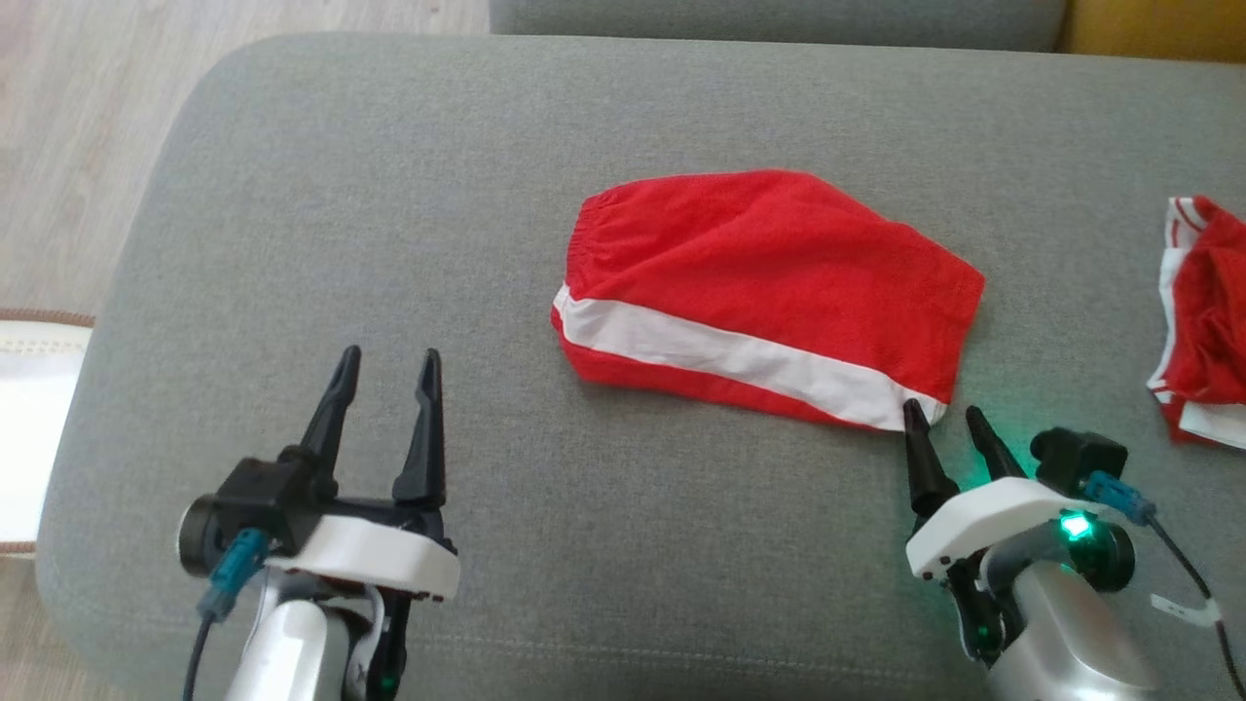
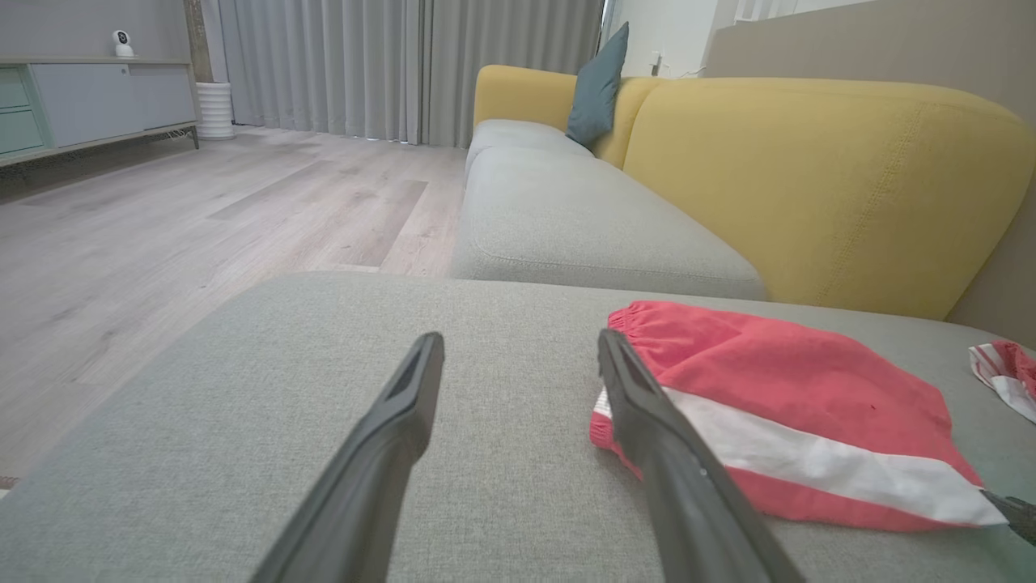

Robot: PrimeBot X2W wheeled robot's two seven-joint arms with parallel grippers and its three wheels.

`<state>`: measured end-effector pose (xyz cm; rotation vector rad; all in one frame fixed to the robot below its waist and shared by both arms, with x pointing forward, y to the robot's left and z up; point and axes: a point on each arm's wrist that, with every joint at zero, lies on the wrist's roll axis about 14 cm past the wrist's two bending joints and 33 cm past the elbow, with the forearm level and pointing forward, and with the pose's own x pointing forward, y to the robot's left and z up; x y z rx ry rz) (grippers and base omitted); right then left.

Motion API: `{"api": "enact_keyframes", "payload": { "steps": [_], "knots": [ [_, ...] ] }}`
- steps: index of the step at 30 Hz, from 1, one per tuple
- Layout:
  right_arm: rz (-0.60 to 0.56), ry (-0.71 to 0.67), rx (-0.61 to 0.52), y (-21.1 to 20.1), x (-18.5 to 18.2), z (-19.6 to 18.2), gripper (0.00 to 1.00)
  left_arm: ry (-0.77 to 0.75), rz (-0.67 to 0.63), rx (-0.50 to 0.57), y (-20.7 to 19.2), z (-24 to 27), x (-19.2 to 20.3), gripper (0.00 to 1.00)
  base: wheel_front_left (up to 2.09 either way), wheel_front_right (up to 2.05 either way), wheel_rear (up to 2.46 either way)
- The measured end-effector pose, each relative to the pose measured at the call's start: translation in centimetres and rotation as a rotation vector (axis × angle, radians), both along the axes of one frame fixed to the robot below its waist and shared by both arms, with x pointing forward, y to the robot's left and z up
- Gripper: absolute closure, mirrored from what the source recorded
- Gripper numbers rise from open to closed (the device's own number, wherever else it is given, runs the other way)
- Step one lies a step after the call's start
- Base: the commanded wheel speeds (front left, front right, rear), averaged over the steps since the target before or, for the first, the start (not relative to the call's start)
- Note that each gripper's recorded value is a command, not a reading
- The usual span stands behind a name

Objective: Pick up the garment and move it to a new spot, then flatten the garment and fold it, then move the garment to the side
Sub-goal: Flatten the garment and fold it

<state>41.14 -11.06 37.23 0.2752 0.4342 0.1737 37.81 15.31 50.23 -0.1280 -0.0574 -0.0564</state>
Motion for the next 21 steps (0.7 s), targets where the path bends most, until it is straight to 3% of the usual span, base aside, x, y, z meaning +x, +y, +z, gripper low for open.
{"api": "enact_keyframes", "payload": {
  "steps": [7,8,9,11,21],
  "knots": [
    [0.015,0.003,-0.011,0.6,0.8,-0.4,0.0,0.012,0.008,-0.006,0.0,-0.3,-0.1,0.0,0.0,0.0,0.0],
    [0.02,0.006,-0.012,0.7,0.9,-0.4,0.2,0.012,0.008,-0.006,0.0,-0.3,-0.1,0.0,0.0,0.0,0.0],
    [0.021,0.005,-0.012,0.8,0.9,-0.4,0.54,0.012,0.008,-0.006,0.0,-0.3,-0.2,0.0,0.0,0.0,0.0],
    [0.022,0.009,-0.015,0.8,0.8,-0.4,1.0,0.012,0.006,-0.006,0.0,-0.3,-0.2,0.0,0.0,0.0,0.0],
    [0.004,-0.037,-0.054,-0.7,0.3,0.9,1.0,-0.012,-0.025,-0.009,-1.2,0.5,0.0,0.0,0.0,0.0,0.0]
  ]
}}
